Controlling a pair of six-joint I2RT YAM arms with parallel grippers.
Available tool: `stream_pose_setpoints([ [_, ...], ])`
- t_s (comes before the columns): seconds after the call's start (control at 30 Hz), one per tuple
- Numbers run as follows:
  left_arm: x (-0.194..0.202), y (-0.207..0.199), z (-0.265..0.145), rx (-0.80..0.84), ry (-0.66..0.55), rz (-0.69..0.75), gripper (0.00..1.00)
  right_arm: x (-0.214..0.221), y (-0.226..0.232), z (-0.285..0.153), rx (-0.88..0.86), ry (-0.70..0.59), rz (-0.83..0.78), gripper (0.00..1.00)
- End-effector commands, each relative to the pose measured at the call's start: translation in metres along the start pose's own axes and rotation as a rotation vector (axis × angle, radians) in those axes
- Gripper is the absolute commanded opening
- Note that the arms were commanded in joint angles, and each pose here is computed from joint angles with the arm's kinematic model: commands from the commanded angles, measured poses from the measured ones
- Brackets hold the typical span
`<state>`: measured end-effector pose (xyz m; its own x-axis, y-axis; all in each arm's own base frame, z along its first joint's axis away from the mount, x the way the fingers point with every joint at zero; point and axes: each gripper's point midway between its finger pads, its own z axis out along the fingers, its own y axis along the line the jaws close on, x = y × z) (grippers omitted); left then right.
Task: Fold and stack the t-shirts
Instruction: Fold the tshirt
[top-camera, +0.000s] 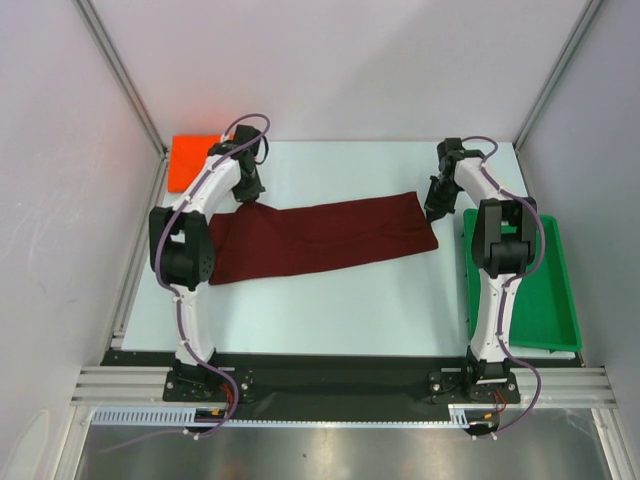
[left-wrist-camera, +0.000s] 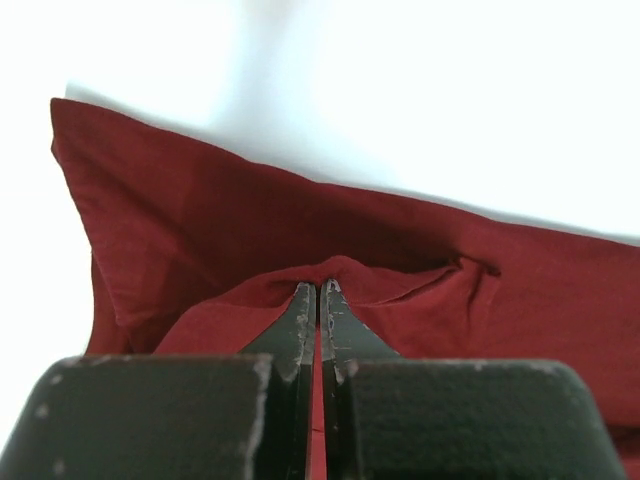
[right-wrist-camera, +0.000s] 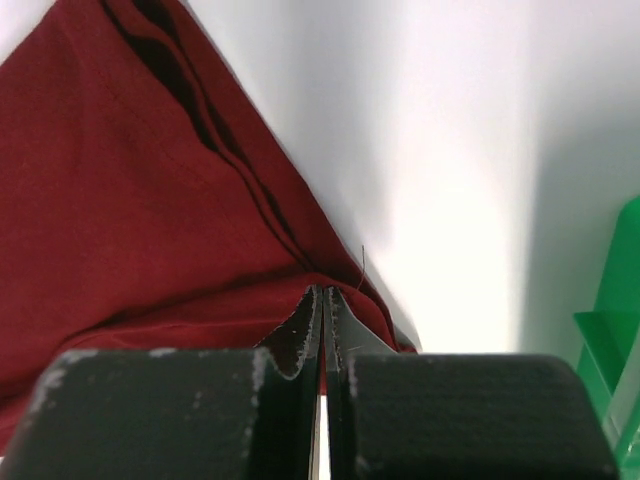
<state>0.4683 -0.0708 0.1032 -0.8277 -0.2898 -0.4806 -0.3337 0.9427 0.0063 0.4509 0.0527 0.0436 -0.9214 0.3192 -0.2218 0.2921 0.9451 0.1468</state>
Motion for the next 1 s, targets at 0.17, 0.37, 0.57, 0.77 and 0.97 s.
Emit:
stream_pose_setpoints([
  [0.17,-0.021,0.016,-0.015,-0.024,-0.076,-0.038,0.0,-0.021,0.011,-0.015,-0.029,-0.06,0.012,0.0],
  [0.37,-0.027,0.037,-0.025,-0.073,-0.113,-0.07,0.0,-0.023,0.009,-0.016,-0.02,-0.06,0.02,0.0],
  [0.57,-0.025,0.048,-0.029,-0.084,-0.114,-0.1,0.0,-0.021,-0.003,-0.019,0.029,-0.05,0.049,0.0],
  [0.77,-0.033,0.043,-0.028,-0.047,-0.132,-0.103,0.0,-0.029,0.0,-0.012,-0.013,-0.069,0.046,0.0],
  [0.97,-0.031,0.031,-0.021,0.008,-0.102,-0.093,0.0,-0.03,0.009,0.007,-0.038,-0.027,0.052,0.0],
])
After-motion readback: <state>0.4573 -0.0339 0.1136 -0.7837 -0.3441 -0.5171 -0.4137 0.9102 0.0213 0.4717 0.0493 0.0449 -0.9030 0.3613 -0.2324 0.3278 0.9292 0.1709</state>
